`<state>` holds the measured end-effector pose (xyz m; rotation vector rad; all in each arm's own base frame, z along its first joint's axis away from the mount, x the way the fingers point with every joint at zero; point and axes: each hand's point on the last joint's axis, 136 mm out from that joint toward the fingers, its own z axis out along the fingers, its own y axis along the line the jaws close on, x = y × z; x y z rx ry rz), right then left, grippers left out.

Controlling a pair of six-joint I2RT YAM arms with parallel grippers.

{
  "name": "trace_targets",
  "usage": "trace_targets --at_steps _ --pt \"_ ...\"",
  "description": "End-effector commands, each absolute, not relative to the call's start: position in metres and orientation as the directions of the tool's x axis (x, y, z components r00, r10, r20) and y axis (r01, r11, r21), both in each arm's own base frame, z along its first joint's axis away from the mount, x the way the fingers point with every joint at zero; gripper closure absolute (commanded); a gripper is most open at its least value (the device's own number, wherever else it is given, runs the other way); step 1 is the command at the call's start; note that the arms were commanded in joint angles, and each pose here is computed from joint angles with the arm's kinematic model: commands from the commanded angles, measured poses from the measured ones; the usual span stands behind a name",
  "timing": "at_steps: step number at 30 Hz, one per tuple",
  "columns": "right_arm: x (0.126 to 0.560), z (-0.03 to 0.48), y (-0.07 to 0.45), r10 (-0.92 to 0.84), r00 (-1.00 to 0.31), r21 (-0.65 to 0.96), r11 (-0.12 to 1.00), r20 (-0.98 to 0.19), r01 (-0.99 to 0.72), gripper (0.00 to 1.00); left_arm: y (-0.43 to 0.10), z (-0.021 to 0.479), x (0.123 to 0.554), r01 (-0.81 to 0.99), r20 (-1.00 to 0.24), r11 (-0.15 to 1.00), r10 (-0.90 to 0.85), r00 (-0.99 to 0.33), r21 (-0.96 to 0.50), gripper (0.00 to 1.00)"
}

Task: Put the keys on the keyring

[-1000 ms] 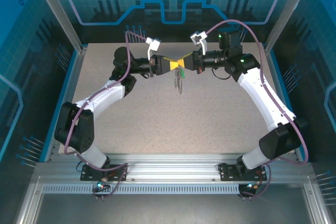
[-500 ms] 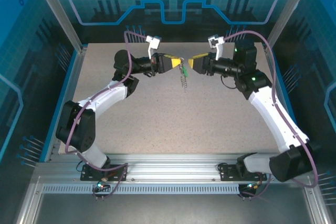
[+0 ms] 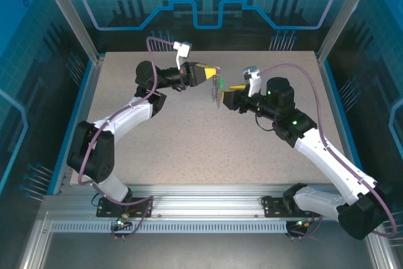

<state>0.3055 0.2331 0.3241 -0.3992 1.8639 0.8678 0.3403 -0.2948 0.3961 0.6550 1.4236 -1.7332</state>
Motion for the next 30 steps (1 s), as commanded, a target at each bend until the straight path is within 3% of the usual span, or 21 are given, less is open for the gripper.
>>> trace_targets --at_steps 1,21,23,30 --pt "0.308 0.349 0.232 0.119 -0.347 0.324 0.711 -0.930 -0.624 0.50 -0.291 0.411 0.333 0.852 -0.809 -0.075 -0.280 -0.516 -0.518 1.00" --pt "0.322 0.367 0.255 0.092 -0.322 0.295 0.687 -0.942 -0.664 0.54 -0.291 0.414 0.333 0.854 -0.810 -0.077 -0.283 -0.513 -0.514 1.00" --pt "0.321 0.366 0.257 0.090 -0.324 0.296 0.681 -0.942 -0.670 0.58 -0.291 0.413 0.333 0.854 -0.810 -0.076 -0.283 -0.513 -0.514 1.00" --pt "0.313 0.367 0.263 0.075 -0.315 0.285 0.654 -0.946 -0.701 0.88 -0.290 0.413 0.334 0.855 -0.810 -0.072 -0.290 -0.511 -0.513 1.00"
